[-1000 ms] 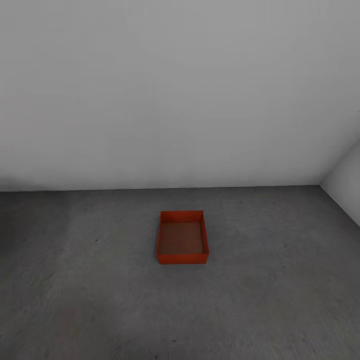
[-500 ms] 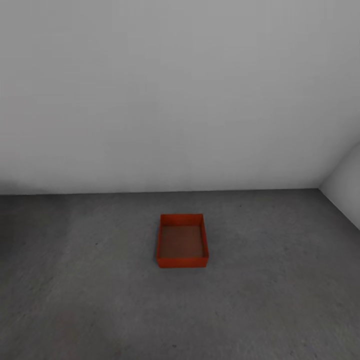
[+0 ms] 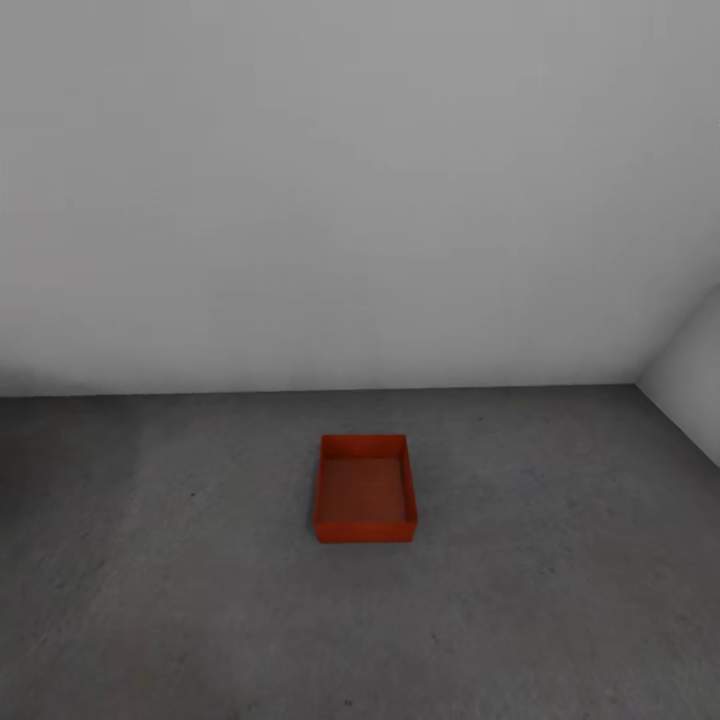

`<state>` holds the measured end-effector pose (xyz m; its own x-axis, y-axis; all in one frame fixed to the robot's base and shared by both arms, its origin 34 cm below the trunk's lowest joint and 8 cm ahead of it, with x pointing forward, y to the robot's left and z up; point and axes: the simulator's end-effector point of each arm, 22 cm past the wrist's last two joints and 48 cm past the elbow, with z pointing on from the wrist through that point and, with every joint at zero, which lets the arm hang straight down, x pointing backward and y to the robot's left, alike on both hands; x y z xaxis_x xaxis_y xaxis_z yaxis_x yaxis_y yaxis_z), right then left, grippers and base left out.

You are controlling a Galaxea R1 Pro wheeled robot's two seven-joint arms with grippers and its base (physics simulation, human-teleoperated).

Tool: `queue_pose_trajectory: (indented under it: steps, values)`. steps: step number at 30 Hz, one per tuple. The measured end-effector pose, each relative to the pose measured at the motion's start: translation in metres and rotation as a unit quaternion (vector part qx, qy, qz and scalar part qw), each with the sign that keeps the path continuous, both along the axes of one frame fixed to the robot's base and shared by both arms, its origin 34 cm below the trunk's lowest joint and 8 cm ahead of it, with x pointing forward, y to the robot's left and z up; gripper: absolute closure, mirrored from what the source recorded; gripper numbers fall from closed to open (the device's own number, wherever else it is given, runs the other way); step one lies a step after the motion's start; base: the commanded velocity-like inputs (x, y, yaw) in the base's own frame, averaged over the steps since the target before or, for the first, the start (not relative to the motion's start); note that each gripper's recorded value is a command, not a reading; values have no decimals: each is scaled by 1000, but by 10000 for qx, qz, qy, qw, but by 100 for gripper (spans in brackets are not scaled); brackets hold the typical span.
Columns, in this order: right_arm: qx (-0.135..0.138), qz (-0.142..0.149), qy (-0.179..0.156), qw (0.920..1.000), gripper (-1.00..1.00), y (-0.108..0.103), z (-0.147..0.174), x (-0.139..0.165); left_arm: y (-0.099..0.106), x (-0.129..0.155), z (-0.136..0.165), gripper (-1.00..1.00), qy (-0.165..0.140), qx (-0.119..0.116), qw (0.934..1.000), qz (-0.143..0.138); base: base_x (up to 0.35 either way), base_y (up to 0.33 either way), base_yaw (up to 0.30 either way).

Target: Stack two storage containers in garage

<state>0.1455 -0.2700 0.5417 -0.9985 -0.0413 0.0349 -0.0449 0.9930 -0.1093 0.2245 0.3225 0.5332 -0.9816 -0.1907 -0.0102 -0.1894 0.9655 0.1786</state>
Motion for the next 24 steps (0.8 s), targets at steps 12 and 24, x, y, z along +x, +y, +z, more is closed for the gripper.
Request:
queue_pose_trajectory:
  steps: [12,24]
  values:
    - [20,-28,-41,10000,-100,4,0,6,0,8,2,-100,-98,0,10000,3,0,0,0]
    - [100,-4,-271,9996,-100,10,0,19,0,16,4,-100,-197,0,9998,-3,0,0,0]
